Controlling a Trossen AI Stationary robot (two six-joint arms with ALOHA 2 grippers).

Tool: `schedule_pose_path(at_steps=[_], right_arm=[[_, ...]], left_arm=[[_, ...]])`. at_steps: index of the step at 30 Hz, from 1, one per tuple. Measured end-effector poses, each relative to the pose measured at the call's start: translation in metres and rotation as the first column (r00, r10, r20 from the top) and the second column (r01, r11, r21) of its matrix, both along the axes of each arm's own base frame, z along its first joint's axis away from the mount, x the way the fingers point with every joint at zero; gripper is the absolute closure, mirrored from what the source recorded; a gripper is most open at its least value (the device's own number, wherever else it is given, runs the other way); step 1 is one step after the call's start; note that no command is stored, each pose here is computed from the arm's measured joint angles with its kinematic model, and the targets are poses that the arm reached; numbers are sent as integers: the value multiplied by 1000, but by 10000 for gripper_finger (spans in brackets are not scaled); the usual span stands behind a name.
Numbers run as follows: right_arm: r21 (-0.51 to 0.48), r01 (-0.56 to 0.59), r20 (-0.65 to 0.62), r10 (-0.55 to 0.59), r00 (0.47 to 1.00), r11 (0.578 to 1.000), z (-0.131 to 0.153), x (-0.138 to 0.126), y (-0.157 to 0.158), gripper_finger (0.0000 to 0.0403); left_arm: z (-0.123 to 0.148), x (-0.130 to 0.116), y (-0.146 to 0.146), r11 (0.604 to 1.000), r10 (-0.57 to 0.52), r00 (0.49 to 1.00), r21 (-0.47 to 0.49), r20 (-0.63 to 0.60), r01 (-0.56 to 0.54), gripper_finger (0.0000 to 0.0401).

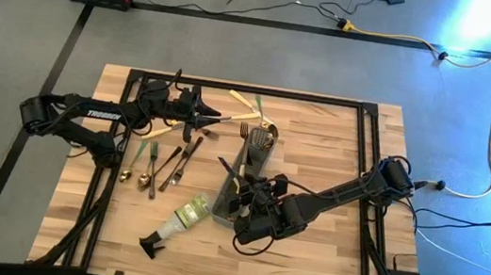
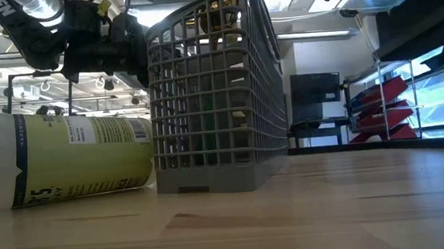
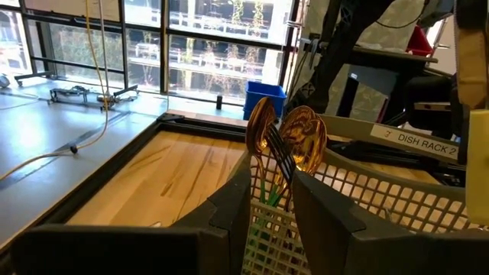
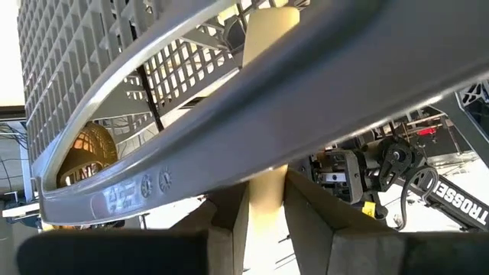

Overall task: Sort silverware
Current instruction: Put the table knife into the silverware basket

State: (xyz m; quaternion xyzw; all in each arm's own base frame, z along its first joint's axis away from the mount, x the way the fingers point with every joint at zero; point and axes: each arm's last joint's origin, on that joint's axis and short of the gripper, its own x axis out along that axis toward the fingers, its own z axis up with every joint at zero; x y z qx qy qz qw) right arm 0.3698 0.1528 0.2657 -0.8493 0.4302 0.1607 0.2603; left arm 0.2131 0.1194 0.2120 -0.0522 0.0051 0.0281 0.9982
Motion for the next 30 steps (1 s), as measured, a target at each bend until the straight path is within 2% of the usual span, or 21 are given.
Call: schedule_pose_path(at_steps=[3, 13, 22, 25, 30], right_arm=[[6, -4, -12, 4, 1000, 1000, -1, -1, 0, 337], [23, 10, 15, -10, 1000, 1000, 0, 0, 0, 273], [50, 7, 83, -11, 996, 999, 11, 4, 4, 267], [59, 46, 178, -56, 983, 997, 24, 4, 9, 267], [154, 113, 312, -157, 937, 982, 53, -19, 17, 267]], left_arm=[[0, 0, 0, 1000, 0, 1000, 0, 0, 0, 317], [0, 0, 0, 1000, 0, 1000, 0, 0, 0, 317], [0, 0, 0, 1000, 0, 1000, 0, 0, 0, 317], [3, -2, 0, 1000, -5, 1000, 9, 9, 5, 317], [33, -19, -6, 997, -45, 990, 66, 135, 36, 317]])
